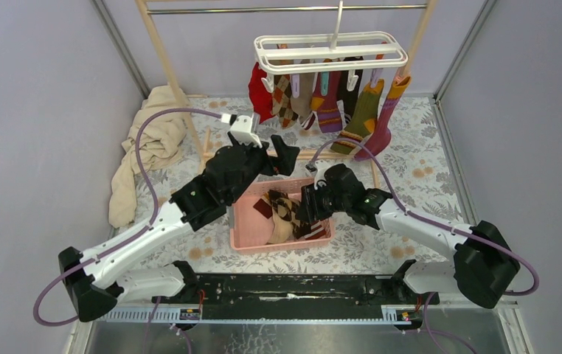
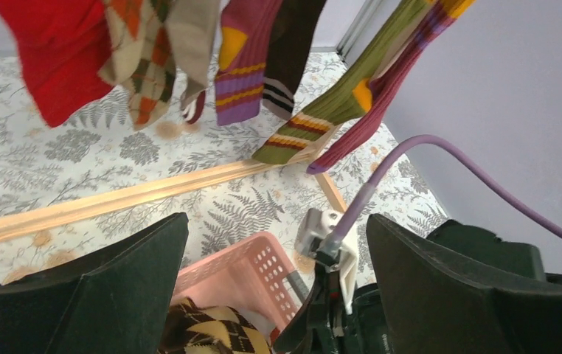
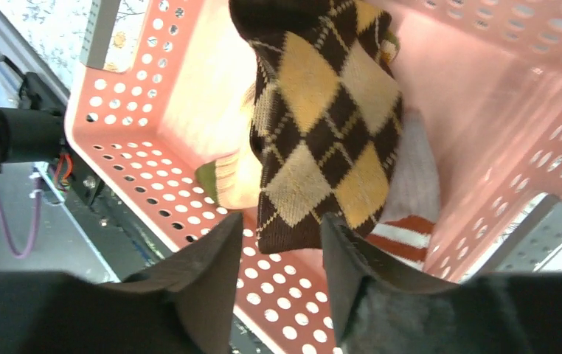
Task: Remove the socks clipped to the hanger
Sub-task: Place the sock in the bin, then remove the sock from the hanger.
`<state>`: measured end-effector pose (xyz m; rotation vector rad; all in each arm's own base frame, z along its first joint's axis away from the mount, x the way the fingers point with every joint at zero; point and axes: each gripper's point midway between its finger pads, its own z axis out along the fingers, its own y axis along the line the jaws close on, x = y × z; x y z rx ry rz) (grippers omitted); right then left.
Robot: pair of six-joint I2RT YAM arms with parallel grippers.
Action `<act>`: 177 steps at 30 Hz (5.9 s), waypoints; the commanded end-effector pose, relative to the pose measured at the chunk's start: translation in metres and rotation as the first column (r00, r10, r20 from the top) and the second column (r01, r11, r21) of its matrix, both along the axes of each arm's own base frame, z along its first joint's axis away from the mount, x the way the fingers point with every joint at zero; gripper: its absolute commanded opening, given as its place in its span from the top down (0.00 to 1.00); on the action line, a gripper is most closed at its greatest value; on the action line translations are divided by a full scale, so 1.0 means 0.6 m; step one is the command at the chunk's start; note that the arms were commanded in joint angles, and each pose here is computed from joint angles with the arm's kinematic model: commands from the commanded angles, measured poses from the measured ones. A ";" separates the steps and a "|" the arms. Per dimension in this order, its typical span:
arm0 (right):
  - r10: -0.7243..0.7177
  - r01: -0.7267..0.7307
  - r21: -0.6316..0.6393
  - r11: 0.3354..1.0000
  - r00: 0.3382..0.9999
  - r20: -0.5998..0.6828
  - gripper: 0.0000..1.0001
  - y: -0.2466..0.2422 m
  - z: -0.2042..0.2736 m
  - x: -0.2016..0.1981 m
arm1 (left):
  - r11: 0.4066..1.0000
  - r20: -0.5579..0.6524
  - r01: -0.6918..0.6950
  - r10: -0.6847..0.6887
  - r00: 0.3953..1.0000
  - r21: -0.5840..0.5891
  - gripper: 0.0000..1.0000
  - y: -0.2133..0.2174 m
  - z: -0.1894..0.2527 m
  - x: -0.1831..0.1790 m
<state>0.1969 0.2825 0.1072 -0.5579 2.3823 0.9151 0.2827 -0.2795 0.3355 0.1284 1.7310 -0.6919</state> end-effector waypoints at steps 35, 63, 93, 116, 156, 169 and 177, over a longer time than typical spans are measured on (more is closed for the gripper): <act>-0.788 0.787 0.167 0.595 0.530 0.313 0.12 -0.399 0.209 0.250 | 0.999 -0.113 0.019 -0.023 0.993 -0.029 0.01 -0.009 -0.103 -0.019; -0.833 0.758 0.346 0.553 0.499 0.238 0.11 -0.397 0.108 0.327 | 0.998 -0.131 0.069 -0.069 0.989 -0.005 0.01 -0.056 -0.139 -0.002; -0.807 0.681 0.442 0.585 0.543 0.232 0.78 -0.369 0.144 0.315 | 0.994 -0.119 0.109 -0.110 0.987 -0.020 0.01 -0.076 -0.113 -0.002; -0.776 0.672 0.391 0.629 0.576 0.257 0.86 -0.367 0.223 0.194 | 0.948 0.156 0.294 -0.273 0.949 -0.126 0.01 -0.271 0.165 -0.026; -0.708 0.610 0.361 0.706 0.633 0.314 0.92 -0.354 0.360 0.073 | 0.957 0.155 0.260 -0.239 0.959 -0.132 0.01 -0.308 0.148 0.076; -0.636 0.513 0.440 0.737 0.747 0.194 0.92 -0.301 0.352 0.115 | 0.961 0.076 0.275 -0.272 0.959 -0.037 0.01 -0.203 0.010 -0.011; -0.602 0.487 0.454 0.746 0.785 0.147 0.93 -0.285 0.338 0.126 | 0.968 0.070 0.250 -0.249 0.966 -0.011 0.01 -0.192 -0.026 -0.005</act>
